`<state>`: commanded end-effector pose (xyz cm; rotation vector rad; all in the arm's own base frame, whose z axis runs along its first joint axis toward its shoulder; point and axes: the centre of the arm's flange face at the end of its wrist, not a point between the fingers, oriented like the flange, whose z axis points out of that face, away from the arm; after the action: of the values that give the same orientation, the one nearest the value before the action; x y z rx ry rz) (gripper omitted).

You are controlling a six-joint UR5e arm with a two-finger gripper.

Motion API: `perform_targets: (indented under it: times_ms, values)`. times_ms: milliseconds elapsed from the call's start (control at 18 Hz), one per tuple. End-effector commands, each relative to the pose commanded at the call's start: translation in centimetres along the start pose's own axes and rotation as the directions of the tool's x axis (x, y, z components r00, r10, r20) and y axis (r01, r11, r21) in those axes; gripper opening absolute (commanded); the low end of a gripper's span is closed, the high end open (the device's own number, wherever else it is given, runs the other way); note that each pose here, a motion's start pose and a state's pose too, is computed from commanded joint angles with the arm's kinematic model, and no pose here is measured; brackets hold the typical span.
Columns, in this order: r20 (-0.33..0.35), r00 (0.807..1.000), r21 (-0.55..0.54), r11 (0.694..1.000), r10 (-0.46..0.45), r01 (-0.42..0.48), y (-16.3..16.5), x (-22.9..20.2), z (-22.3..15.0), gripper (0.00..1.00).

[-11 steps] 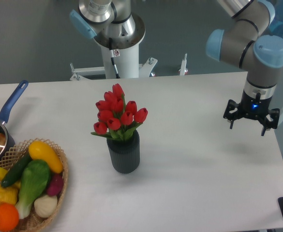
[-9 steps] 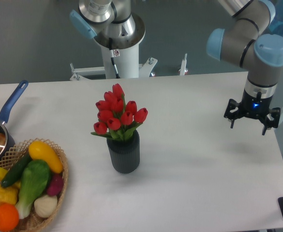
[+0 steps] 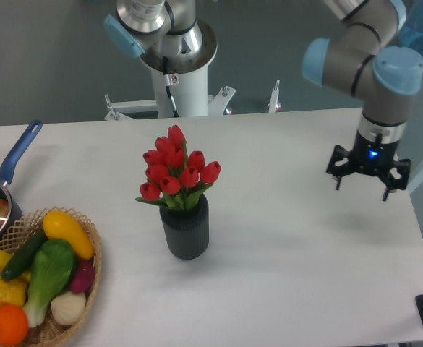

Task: Pick up the flowers from the vase
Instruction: 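Move the open gripper toward the red tulips in the black vase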

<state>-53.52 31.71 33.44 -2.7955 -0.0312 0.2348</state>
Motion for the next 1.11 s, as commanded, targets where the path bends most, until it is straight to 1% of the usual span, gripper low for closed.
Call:
perform_targets:
  times_ms: [56,167,333,444,611,667,722,778,889,944,1111]
  values:
    - [0.007,1.000,0.005,1.000,0.016,-0.016,-0.5,0.6,-0.8,1.00]
    - [-0.021,0.999,0.004,0.999,0.049,-0.048,-1.8,2.8,0.1,1.00]
    - [-0.037,0.997,0.007,0.997,0.074,-0.074,-2.7,6.2,-0.5,1.00]
    - [-0.058,0.993,0.018,0.995,0.101,-0.101,-3.7,8.5,-0.2,1.00]
    - [-0.074,0.990,0.083,0.990,0.124,-0.118,-5.1,10.0,-0.9,1.00]
    - [-0.094,0.986,0.119,0.985,0.137,-0.125,-6.0,11.5,-1.0,1.00]
    - [-0.107,0.984,0.141,0.981,0.145,-0.129,-5.7,12.4,-1.2,1.00]
    - [-0.120,0.978,0.183,0.972,0.173,-0.150,-5.5,13.3,-1.4,1.00]
    - [-0.124,0.962,0.270,0.941,0.245,-0.204,-5.9,14.2,-2.0,1.00]
    - [-0.129,0.956,0.301,0.929,0.262,-0.214,-5.9,14.4,-2.0,1.00]
    - [-0.134,0.952,0.388,0.898,0.276,-0.206,-6.2,14.6,-2.6,1.00]
